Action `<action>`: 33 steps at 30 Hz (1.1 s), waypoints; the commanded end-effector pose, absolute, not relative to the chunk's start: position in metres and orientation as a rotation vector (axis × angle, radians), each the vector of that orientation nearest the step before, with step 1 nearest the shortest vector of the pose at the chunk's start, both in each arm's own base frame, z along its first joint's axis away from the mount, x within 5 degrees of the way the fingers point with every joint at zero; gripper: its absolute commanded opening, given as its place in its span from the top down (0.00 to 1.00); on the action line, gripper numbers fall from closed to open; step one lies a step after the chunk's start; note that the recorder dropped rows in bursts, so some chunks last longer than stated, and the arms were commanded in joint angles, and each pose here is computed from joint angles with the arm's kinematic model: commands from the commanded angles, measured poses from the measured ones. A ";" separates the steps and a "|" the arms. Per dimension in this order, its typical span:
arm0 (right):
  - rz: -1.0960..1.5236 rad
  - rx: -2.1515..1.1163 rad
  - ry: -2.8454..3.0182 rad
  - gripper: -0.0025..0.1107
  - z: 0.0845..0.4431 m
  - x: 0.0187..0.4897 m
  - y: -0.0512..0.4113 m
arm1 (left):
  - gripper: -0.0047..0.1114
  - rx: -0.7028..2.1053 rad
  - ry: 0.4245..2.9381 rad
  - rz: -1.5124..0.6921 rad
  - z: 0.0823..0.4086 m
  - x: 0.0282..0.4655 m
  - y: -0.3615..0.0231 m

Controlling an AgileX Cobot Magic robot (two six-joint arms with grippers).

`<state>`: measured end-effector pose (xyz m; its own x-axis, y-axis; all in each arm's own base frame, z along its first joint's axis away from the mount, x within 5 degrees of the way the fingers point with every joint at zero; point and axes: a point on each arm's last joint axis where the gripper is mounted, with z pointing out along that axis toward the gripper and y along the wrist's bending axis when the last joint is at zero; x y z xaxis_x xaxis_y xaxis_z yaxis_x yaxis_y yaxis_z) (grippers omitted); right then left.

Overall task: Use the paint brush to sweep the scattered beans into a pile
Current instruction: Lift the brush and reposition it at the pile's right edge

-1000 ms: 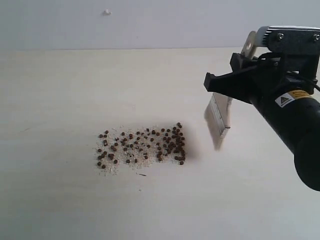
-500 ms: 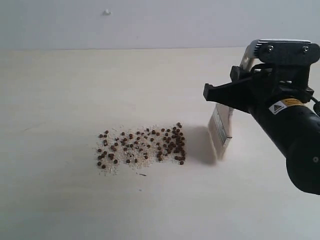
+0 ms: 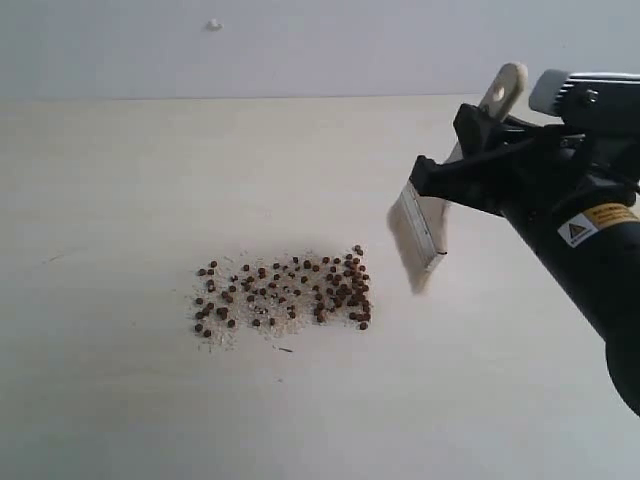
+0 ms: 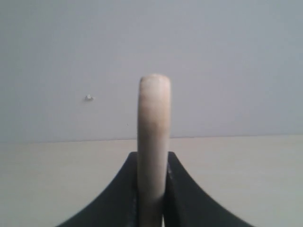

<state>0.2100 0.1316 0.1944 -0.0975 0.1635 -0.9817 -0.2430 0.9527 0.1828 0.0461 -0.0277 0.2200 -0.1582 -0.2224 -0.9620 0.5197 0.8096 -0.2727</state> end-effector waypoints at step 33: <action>0.315 -0.317 1.674 0.98 0.170 0.266 0.124 | 0.96 0.239 1.598 -0.661 0.219 0.046 -0.028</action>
